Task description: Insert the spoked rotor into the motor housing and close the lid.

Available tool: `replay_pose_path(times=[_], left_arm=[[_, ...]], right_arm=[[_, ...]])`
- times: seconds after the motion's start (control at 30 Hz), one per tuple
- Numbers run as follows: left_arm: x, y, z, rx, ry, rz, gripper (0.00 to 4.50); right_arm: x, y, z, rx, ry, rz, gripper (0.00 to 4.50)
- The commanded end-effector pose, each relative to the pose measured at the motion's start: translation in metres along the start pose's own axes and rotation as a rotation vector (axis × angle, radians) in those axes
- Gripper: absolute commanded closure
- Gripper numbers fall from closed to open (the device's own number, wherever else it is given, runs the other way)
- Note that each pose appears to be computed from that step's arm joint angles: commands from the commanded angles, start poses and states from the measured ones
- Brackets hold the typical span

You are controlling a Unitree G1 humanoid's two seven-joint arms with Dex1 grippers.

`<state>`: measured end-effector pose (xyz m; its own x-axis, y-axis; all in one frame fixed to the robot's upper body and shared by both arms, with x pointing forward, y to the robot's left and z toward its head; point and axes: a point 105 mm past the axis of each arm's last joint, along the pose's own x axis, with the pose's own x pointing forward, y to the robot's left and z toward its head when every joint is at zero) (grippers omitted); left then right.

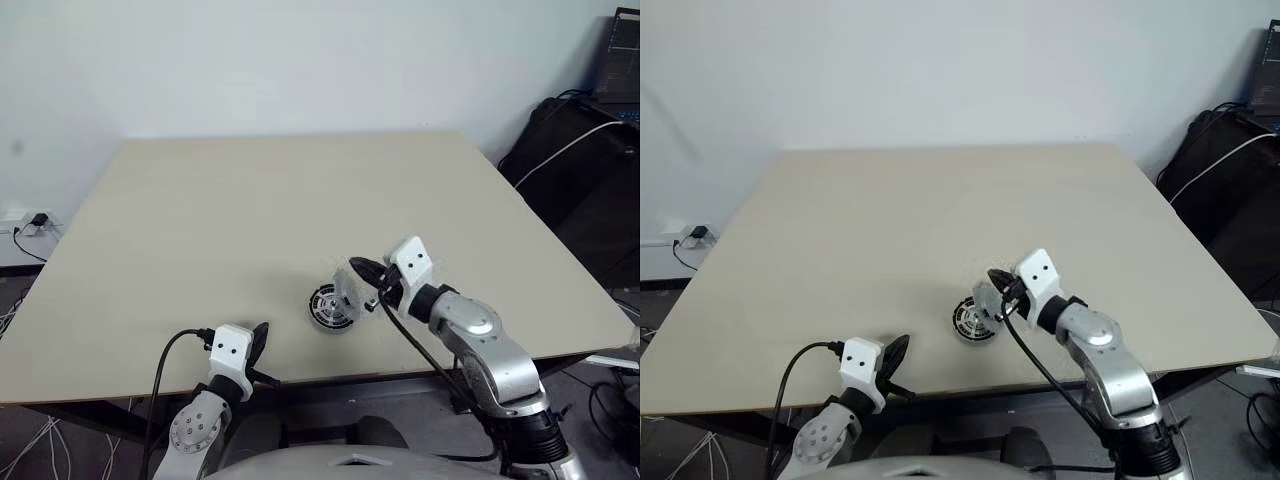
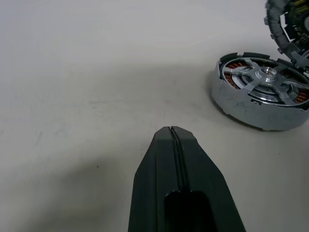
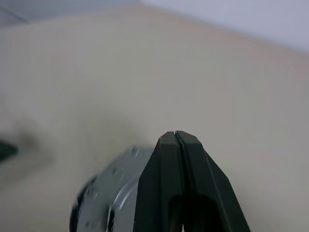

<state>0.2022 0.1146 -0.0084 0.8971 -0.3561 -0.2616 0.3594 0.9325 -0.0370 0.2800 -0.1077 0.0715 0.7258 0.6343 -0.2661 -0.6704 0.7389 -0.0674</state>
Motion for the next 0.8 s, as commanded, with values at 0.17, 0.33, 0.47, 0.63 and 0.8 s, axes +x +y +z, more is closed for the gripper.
replay_pose_path(times=[0.17,0.33,0.47,0.63,0.8], left_arm=[[0.001,0.0,0.016,0.015,-0.056,0.001,4.5],[0.002,0.0,0.013,0.014,-0.054,0.002,4.5],[0.002,0.002,0.012,0.017,-0.055,0.005,4.5],[0.001,0.003,0.013,0.025,-0.057,0.012,4.5],[0.0,0.005,0.013,0.045,-0.061,0.019,4.5]], right_arm=[[0.003,0.002,-0.01,0.022,0.028,0.01,4.46],[0.008,0.008,-0.018,0.046,0.047,0.041,4.46],[0.014,0.016,-0.022,0.068,0.058,0.075,4.46],[0.021,0.026,-0.031,0.088,0.081,0.109,4.46],[0.029,0.03,-0.042,0.118,0.107,0.116,4.46]])
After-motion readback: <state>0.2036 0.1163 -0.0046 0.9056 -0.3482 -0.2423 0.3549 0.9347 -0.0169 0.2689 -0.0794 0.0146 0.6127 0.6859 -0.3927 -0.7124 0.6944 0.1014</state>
